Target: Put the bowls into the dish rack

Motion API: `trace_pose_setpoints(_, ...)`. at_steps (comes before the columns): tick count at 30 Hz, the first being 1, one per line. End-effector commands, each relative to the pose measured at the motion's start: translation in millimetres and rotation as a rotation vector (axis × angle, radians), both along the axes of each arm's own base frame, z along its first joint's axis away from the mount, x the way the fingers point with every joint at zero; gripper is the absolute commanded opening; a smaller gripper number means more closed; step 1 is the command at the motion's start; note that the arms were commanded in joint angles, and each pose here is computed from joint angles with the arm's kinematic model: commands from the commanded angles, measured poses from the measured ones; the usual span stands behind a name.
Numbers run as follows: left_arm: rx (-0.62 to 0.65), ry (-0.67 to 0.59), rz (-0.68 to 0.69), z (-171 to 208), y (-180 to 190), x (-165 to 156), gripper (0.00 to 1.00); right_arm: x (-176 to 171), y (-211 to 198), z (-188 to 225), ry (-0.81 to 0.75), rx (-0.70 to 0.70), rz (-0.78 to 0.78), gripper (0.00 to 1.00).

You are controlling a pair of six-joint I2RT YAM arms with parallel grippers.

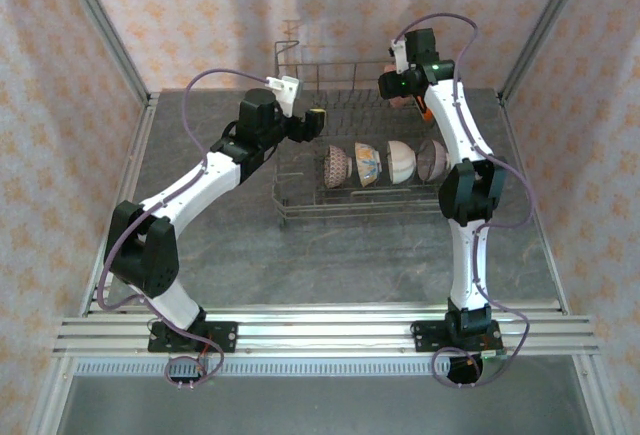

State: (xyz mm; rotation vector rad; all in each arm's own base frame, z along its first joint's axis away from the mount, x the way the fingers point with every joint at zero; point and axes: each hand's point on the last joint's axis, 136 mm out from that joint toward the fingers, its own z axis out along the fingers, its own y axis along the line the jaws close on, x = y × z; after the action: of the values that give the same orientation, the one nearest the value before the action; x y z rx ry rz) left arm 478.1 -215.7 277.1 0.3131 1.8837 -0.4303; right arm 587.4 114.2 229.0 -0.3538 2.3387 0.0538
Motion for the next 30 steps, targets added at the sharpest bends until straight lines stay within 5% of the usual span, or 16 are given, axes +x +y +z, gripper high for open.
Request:
trace_pose_setpoints(1,-0.005,-0.005,-0.002,6,2,2,0.88,8,-2,6,-0.041,-0.008,0.017,0.42)
trace_pose_setpoints(30,-0.004,-0.045,0.016,-9,8,-1,0.88,4,1,-26,0.056,-0.007,0.056,0.41)
